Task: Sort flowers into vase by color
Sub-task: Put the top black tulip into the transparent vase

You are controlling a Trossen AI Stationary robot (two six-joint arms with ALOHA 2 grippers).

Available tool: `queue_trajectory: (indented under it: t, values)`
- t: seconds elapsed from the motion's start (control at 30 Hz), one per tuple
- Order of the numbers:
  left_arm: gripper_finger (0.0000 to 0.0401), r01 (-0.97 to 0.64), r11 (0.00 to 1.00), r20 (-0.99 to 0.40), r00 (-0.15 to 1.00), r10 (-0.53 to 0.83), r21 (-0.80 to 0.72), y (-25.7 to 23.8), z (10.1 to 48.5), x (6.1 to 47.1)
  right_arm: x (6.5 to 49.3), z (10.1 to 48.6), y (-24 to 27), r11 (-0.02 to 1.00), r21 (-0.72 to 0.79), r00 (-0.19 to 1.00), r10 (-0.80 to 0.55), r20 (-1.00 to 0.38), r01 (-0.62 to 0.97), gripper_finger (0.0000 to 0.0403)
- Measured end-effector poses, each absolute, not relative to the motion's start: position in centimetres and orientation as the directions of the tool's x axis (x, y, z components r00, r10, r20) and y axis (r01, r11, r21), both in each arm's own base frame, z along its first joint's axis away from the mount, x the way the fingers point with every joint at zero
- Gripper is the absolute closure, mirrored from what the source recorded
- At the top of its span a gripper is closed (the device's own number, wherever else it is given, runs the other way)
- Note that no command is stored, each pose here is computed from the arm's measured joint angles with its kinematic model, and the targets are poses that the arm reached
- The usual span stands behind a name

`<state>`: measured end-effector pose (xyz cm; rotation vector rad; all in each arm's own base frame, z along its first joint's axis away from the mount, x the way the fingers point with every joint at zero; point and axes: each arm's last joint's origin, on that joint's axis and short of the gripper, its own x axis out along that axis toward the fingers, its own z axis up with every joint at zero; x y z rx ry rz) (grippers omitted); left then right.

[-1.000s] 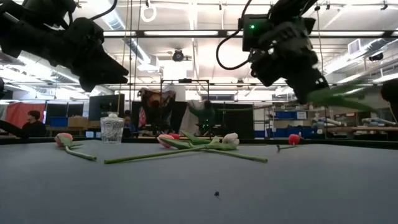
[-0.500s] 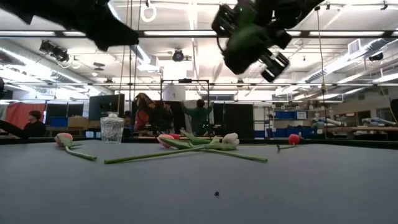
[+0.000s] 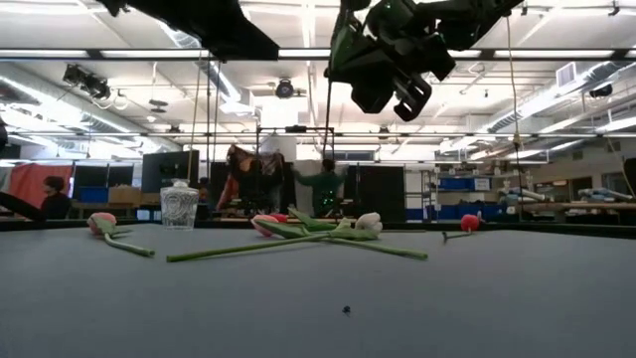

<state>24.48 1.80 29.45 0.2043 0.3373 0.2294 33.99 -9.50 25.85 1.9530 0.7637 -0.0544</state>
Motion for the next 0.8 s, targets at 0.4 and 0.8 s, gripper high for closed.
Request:
queue_trajectory:
  t: [0.4,0.8]
  values:
    - [0.0232,0.141,0.799,-0.386,0.915,0.12,0.584,-0.4,28.3,28.9,34.6,26.7,-7.8,-0.268,0.826,0.756,0.602,-0.259,0.496,0.0389]
    - [0.0269,0.14,0.8,-0.377,0.919,0.114,0.583,-0.5,27.6,31.0,34.9,26.8,-7.0,-0.25,0.838,0.745,0.62,-0.246,0.485,0.0389]
